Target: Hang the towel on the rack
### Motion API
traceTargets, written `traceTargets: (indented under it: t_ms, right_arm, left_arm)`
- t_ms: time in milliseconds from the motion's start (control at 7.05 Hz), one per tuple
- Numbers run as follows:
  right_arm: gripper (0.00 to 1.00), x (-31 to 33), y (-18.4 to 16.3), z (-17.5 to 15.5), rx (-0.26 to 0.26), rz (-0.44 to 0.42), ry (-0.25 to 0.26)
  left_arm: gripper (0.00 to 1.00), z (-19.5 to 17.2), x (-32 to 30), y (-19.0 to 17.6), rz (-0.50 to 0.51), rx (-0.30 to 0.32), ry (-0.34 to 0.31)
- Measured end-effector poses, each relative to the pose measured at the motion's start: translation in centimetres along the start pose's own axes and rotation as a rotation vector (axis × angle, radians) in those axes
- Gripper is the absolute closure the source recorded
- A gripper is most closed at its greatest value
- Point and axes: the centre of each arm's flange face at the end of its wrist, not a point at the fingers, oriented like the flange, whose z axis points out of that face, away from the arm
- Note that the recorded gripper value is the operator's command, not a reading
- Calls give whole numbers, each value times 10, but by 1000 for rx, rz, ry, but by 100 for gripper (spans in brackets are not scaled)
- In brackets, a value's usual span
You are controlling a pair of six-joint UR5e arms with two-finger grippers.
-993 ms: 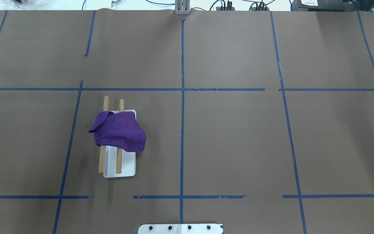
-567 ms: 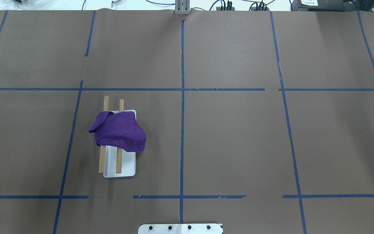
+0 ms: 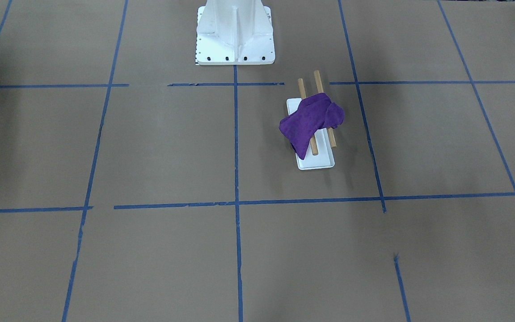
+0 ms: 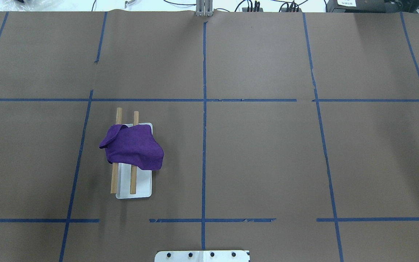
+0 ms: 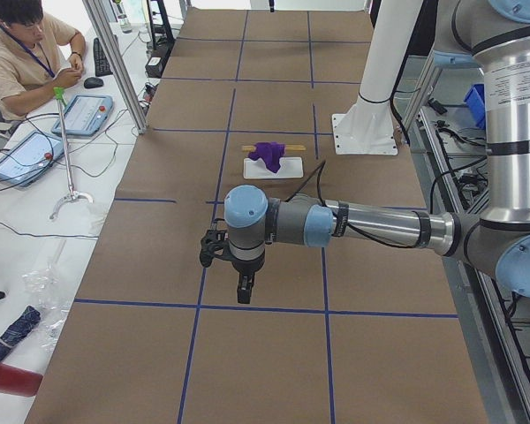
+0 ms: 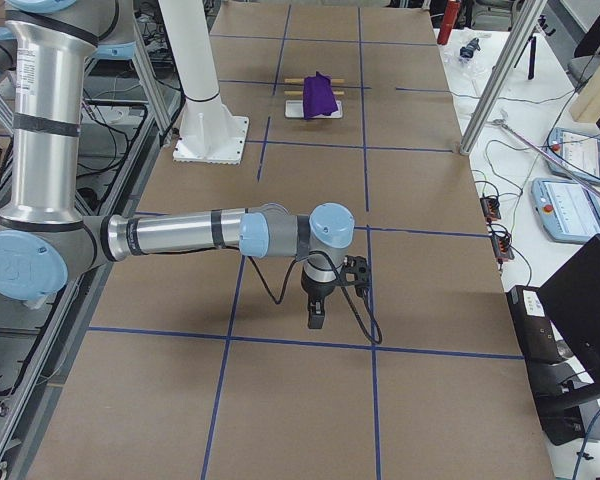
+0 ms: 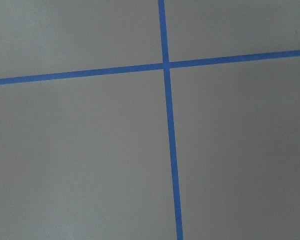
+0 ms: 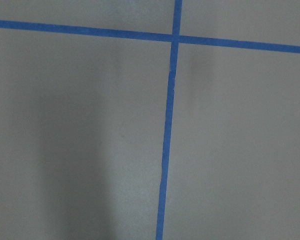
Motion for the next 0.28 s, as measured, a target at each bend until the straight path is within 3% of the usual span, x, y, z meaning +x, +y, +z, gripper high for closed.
traceTargets:
  t_ms: [284]
  right_arm:
    - [0,1,0,1,-2,1,0]
  left_arm:
    - [0,0,0,0,1,1,1]
